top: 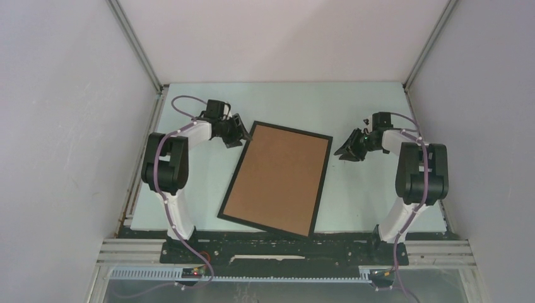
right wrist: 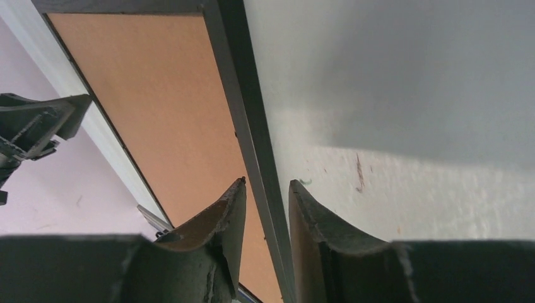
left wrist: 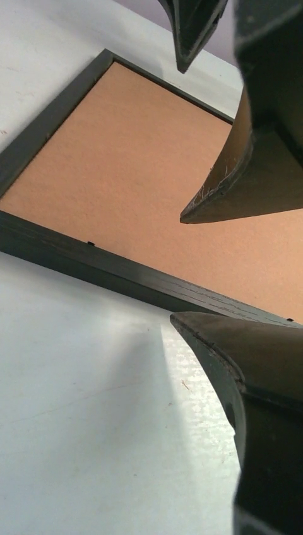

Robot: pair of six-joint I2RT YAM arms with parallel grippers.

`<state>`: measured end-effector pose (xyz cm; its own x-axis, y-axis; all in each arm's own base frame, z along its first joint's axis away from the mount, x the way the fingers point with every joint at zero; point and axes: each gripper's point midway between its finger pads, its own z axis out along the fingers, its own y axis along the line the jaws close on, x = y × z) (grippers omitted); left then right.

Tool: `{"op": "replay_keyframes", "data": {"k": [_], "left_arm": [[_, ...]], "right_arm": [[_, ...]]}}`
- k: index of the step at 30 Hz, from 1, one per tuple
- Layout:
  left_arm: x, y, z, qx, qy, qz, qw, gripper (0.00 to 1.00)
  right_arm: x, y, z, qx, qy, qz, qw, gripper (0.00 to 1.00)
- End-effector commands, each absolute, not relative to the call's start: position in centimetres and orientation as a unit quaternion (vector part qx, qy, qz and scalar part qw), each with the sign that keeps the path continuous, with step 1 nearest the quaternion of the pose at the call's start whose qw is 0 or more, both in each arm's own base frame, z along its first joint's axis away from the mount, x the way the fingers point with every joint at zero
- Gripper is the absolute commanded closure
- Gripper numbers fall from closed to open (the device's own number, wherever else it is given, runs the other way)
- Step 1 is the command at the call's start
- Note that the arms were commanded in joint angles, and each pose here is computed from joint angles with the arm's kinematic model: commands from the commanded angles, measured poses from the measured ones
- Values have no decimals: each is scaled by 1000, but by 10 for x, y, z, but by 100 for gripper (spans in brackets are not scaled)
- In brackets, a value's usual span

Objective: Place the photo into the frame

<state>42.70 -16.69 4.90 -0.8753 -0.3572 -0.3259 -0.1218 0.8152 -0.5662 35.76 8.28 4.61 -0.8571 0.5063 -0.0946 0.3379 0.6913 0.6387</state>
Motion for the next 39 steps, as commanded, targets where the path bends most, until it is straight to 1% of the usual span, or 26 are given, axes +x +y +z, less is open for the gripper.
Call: {"op": "replay_keyframes", "data": {"k": [1, 3, 6, 8, 10, 11, 15, 19, 28, 32, 39], "left_arm": [[413, -165, 38, -126, 938, -263, 188, 41], [412, -165, 37, -126, 940, -259, 185, 43], [413, -163, 32, -131, 943, -246, 180, 47], [413, -163, 27, -132, 946, -243, 170, 51], [413, -164, 20, -133, 948, -242, 158, 58], [413, -165, 17, -133, 949, -241, 152, 60], [414, -164, 13, -134, 951, -237, 145, 66], [415, -164, 10, -134, 952, -235, 142, 67], [415, -164, 10, -132, 953, -235, 139, 69], [415, -163, 10, -132, 953, -233, 141, 69], [415, -163, 11, -132, 953, -233, 143, 69]], "right_arm": [[380, 99, 50, 215, 900, 354, 134, 62], [384, 101, 43, 219, 898, 358, 129, 62], [390, 106, 37, 219, 892, 374, 125, 68], [389, 111, 35, 215, 891, 381, 119, 72], [388, 112, 35, 210, 894, 377, 120, 73], [387, 113, 34, 208, 896, 374, 120, 75], [390, 113, 34, 208, 896, 371, 127, 75], [396, 118, 31, 207, 892, 384, 121, 74], [380, 127, 31, 191, 905, 366, 97, 72], [380, 120, 37, 204, 899, 372, 112, 71], [377, 127, 35, 195, 901, 374, 106, 72]]}}
